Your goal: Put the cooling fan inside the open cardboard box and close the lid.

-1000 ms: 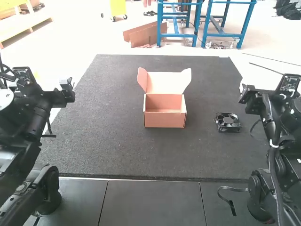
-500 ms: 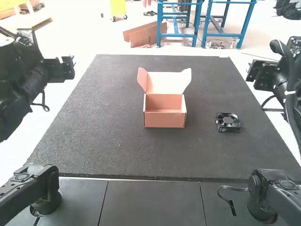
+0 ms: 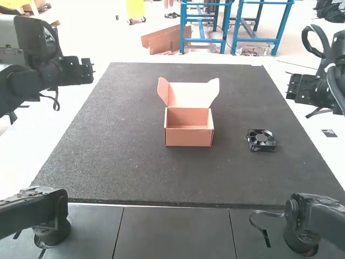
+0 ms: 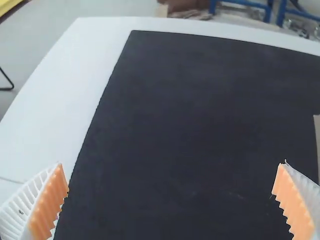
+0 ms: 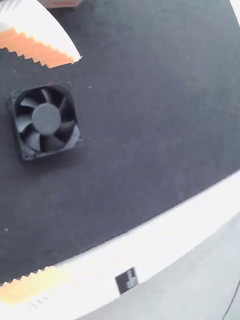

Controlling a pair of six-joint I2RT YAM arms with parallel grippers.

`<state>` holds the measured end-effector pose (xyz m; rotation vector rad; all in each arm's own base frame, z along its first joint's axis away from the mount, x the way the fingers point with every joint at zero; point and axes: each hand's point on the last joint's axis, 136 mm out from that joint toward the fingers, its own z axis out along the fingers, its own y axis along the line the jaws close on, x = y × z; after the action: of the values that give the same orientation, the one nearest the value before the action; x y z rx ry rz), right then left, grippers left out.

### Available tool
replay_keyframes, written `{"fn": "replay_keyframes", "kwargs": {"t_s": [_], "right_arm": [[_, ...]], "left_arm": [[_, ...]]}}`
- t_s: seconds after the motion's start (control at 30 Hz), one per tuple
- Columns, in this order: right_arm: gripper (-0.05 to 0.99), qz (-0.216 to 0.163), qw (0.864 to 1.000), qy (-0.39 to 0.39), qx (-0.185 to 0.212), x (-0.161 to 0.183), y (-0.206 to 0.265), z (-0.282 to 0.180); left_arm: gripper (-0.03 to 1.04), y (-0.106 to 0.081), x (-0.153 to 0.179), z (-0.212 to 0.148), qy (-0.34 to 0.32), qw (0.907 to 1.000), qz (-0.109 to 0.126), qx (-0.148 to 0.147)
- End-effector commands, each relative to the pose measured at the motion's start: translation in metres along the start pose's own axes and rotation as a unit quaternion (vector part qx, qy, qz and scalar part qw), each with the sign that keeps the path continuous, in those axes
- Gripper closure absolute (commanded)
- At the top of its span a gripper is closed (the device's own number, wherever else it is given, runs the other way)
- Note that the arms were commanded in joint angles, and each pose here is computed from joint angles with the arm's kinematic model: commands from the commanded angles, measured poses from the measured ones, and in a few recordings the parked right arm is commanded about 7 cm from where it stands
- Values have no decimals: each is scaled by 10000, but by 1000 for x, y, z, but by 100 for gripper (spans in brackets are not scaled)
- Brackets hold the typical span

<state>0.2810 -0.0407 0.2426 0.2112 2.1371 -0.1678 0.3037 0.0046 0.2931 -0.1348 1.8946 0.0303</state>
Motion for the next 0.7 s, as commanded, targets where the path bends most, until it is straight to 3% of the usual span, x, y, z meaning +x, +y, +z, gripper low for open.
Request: {"fn": "replay_keyframes", "kwargs": {"t_s": [0.0,0.1,0.17,0.23,0.4,0.6,0.67], "right_arm": [[2,113,9997,117,-155,-15,4,3],[3,148,9997,148,-127,-21,3,6],[3,400,9975,124,-578,-26,18,6],[3,528,9968,109,-587,-29,18,8],[3,251,9920,1065,-629,4,23,33],[3,-420,9845,1561,-676,23,23,49],[3,-545,9762,1991,-669,40,22,58]], "left_arm": [[4,-14,-13,-8,-56,9992,56,380],[4,-14,0,-6,206,9989,213,371],[4,-14,9,-3,364,9983,270,373],[4,-15,15,1,473,9973,418,376],[4,-15,25,5,664,9951,622,388],[4,-22,32,15,825,9931,636,532],[4,-22,33,17,885,9926,643,529]]}}
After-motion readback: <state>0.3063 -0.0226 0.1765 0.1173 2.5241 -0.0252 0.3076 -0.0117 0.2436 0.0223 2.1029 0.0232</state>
